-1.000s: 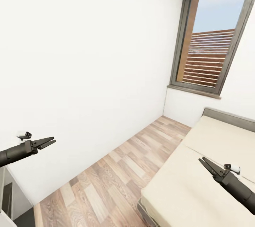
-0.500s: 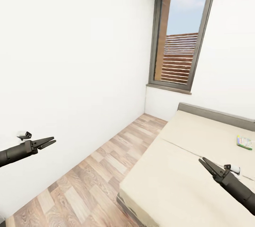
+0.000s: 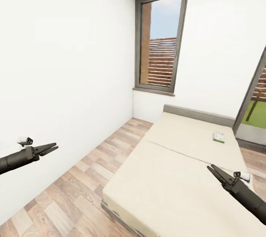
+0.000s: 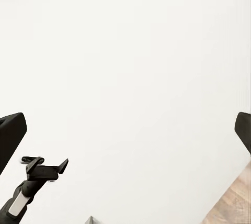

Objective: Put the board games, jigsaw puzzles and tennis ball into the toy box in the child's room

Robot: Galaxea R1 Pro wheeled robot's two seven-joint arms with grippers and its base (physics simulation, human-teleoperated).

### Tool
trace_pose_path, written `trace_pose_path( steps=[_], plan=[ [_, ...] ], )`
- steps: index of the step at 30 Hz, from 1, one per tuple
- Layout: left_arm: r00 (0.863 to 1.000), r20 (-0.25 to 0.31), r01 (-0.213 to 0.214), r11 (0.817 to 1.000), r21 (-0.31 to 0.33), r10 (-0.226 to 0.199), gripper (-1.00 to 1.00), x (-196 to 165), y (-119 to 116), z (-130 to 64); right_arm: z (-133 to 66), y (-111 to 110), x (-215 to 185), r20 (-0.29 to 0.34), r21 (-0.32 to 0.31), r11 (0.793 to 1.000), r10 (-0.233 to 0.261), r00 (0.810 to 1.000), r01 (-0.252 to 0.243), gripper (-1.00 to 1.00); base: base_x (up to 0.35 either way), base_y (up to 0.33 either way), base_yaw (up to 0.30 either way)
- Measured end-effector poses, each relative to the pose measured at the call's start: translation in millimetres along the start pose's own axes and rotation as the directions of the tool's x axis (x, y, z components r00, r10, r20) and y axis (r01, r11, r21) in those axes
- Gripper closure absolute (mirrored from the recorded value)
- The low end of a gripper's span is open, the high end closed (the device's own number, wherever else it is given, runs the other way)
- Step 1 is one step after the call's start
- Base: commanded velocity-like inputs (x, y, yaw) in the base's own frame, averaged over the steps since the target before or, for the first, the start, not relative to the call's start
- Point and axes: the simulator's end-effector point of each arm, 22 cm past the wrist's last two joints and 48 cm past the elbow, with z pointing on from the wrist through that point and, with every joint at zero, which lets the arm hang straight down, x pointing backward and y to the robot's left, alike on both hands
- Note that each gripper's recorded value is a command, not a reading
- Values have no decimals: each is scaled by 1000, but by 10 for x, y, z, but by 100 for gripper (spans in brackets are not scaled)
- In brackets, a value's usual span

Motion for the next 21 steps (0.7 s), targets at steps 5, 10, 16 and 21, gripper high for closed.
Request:
trace_pose_path(
  steps=[5, 10, 16, 21],
  plan=[
    [1000, 3, -3, 1000, 2, 3, -100, -11, -18, -2, -4, 14, -13, 2, -2, 1000, -3, 1000, 3, -100, -150, -204, -278],
    [1000, 4, -5, 1000, 3, 5, -100, -15, -34, -7, -5, 28, -21, 3, -4, 1000, -5, 1000, 5, -100, -116, -194, -278],
    [1000, 6, -10, 1000, 5, 10, -100, -29, -57, -13, -6, 48, -30, 5, -8, 1000, -8, 1000, 8, -100, -32, -144, -277],
    [1000, 8, -12, 1000, 6, 12, -100, -36, -73, -19, -6, 60, -36, 6, -9, 1000, -9, 1000, 9, -100, -3, -100, -276]
  ],
)
